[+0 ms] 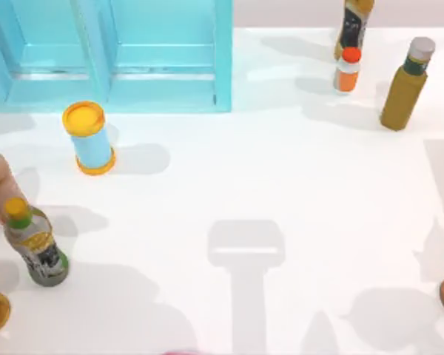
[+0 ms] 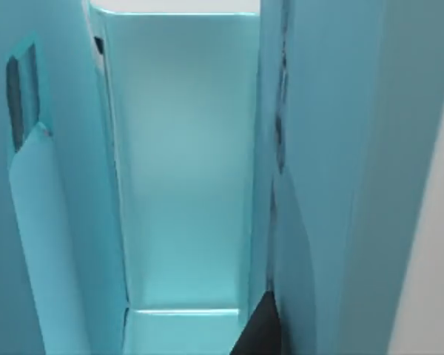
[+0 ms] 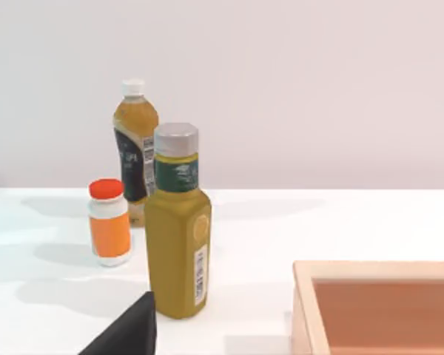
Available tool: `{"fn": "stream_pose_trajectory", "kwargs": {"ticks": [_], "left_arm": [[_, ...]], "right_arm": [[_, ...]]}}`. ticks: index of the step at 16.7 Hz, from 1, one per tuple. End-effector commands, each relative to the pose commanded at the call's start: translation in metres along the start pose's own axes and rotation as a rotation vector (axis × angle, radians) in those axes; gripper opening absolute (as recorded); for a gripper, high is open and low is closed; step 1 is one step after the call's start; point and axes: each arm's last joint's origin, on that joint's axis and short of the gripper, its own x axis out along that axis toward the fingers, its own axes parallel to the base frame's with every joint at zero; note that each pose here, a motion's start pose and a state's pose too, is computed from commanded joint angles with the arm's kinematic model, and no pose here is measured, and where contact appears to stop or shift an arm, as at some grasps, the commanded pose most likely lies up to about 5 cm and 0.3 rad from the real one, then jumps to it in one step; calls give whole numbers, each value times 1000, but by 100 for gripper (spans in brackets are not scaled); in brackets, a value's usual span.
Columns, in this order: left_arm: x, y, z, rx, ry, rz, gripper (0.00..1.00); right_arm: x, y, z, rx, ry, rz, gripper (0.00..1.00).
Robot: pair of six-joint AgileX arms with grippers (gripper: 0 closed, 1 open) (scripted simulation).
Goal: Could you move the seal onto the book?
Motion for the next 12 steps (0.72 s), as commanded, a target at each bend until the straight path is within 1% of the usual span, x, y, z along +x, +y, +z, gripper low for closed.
{"fn": "stream_pose_trajectory", "kwargs": {"ticks": [2, 5, 8, 12], "left_arm": [[-11, 0, 10, -20, 29, -15, 0], [-41, 5, 34, -54, 72, -26, 0], [-82, 9, 71, -68, 81, -25, 0], [-144, 7, 127, -44, 39, -14, 0]], "right_arm": [[0, 0, 0, 0, 0, 0, 100], [0, 0, 0, 0, 0, 0, 100], [0, 0, 0, 0, 0, 0, 100], [0, 0, 0, 0, 0, 0, 100]]}}
